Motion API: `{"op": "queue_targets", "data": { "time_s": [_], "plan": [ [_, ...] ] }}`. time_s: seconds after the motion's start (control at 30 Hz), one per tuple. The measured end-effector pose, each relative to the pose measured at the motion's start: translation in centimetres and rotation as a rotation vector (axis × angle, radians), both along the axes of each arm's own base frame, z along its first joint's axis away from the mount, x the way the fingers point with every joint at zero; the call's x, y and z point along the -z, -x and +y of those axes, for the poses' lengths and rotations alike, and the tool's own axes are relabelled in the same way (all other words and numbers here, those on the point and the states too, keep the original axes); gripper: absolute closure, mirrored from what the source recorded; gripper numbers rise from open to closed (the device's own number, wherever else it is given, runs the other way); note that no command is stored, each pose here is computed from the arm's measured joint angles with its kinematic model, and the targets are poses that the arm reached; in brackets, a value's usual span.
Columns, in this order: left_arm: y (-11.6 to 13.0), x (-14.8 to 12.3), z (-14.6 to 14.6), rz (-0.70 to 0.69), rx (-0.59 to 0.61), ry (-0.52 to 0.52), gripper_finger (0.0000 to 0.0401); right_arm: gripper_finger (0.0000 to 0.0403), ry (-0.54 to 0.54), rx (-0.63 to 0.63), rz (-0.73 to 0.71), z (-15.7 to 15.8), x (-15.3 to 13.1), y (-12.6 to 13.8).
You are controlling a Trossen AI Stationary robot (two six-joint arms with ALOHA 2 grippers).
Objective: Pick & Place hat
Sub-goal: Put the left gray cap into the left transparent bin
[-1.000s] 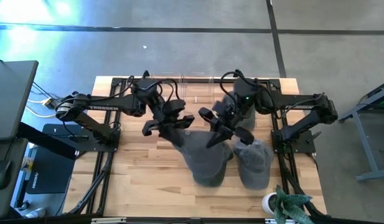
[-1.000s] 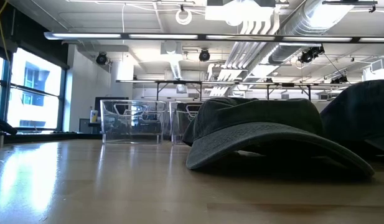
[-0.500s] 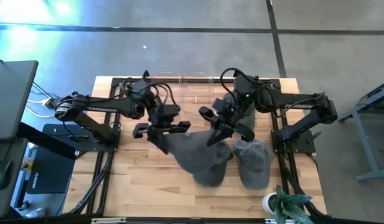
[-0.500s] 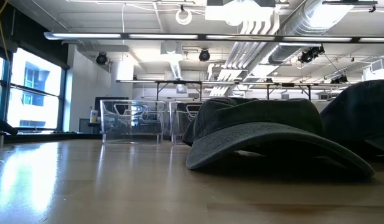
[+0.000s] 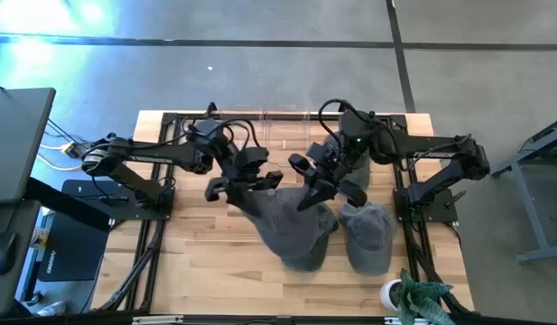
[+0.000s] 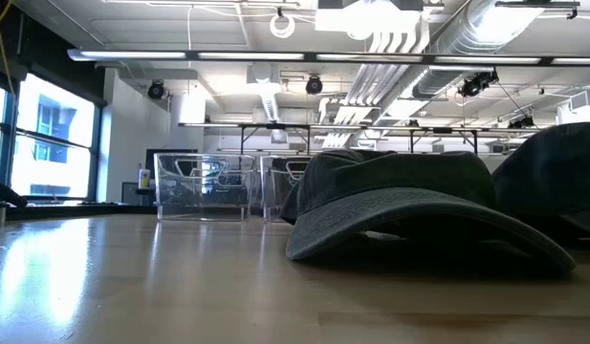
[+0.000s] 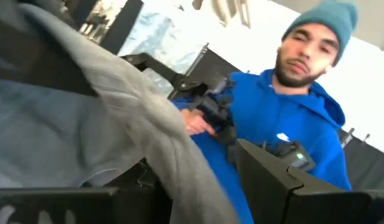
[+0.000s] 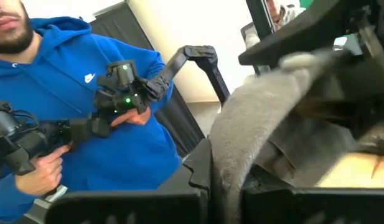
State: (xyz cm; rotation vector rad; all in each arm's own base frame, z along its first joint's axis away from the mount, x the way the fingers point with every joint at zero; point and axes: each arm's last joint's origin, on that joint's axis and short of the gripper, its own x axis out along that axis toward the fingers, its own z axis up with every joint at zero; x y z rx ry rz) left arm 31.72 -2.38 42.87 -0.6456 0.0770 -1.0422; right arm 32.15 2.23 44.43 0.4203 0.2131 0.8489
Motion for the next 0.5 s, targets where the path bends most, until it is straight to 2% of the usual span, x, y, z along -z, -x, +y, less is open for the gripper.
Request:
{"op": "queue_targets", "data": {
  "time_s": [0.3, 0.5],
  "plan": [
    [-0.12, -0.12, 0.16, 0.07, -0.065, 0.079, 0.0255, 0.0397, 0.021, 0.038, 0.031, -0.07, 0.46, -0.06],
    [-0.2, 0.03, 0.17, 0.102, -0.064, 0.09, 0.0326, 0.0393, 0.025, 0.038, 0.037, -0.08, 0.55, -0.05]
  ]
}}
